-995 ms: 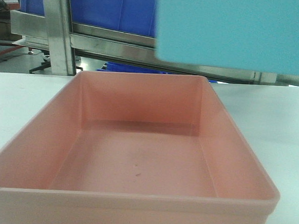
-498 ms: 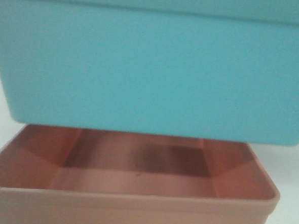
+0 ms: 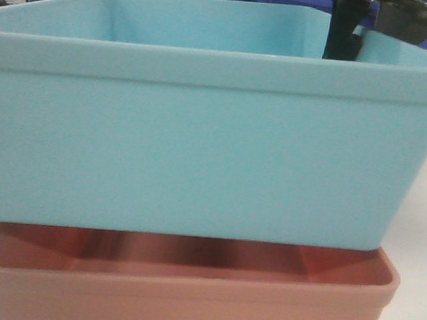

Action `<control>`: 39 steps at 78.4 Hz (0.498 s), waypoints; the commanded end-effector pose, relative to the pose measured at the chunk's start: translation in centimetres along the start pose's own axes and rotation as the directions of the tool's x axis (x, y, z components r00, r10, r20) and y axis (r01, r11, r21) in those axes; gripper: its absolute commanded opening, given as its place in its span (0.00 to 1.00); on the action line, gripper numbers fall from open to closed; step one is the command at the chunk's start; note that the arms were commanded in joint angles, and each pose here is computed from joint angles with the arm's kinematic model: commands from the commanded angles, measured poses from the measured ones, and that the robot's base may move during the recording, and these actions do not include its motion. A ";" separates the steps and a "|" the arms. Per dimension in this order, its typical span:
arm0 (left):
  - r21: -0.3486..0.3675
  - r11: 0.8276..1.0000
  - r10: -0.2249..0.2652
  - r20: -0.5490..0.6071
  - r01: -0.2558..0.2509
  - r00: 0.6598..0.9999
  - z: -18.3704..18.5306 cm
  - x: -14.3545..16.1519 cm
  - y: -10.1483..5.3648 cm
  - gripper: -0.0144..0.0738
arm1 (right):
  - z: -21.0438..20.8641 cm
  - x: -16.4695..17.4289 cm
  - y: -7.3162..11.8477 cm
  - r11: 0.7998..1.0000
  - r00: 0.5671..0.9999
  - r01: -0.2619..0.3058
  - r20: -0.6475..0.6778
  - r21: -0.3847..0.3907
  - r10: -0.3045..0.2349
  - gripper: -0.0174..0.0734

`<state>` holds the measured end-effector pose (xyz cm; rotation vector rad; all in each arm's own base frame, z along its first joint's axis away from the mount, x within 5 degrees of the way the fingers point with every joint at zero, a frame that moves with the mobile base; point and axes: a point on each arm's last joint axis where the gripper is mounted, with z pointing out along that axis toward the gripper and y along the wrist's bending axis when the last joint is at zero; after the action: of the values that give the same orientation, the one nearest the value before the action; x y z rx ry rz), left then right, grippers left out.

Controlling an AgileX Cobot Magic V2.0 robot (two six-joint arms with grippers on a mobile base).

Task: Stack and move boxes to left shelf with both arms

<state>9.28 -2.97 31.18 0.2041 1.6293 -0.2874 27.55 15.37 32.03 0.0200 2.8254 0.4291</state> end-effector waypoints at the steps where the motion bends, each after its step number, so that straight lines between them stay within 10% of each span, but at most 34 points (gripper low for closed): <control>1: -0.017 1.000 -0.004 0.099 0.006 0.995 -0.1 -1.6 0.1 0.62 | -2.2 -0.5 0.8 0.996 0.994 -0.016 0.106 -0.092 0.026 0.25; 39: -0.017 1.000 -0.004 0.099 0.006 0.995 -0.1 -1.6 0.1 0.62 | 0.1 0.2 0.0 0.996 0.994 -0.036 0.102 -0.081 0.045 0.25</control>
<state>9.28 -2.97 31.18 0.2041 1.6293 -0.2874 27.43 15.25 29.36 0.0529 2.8402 0.4187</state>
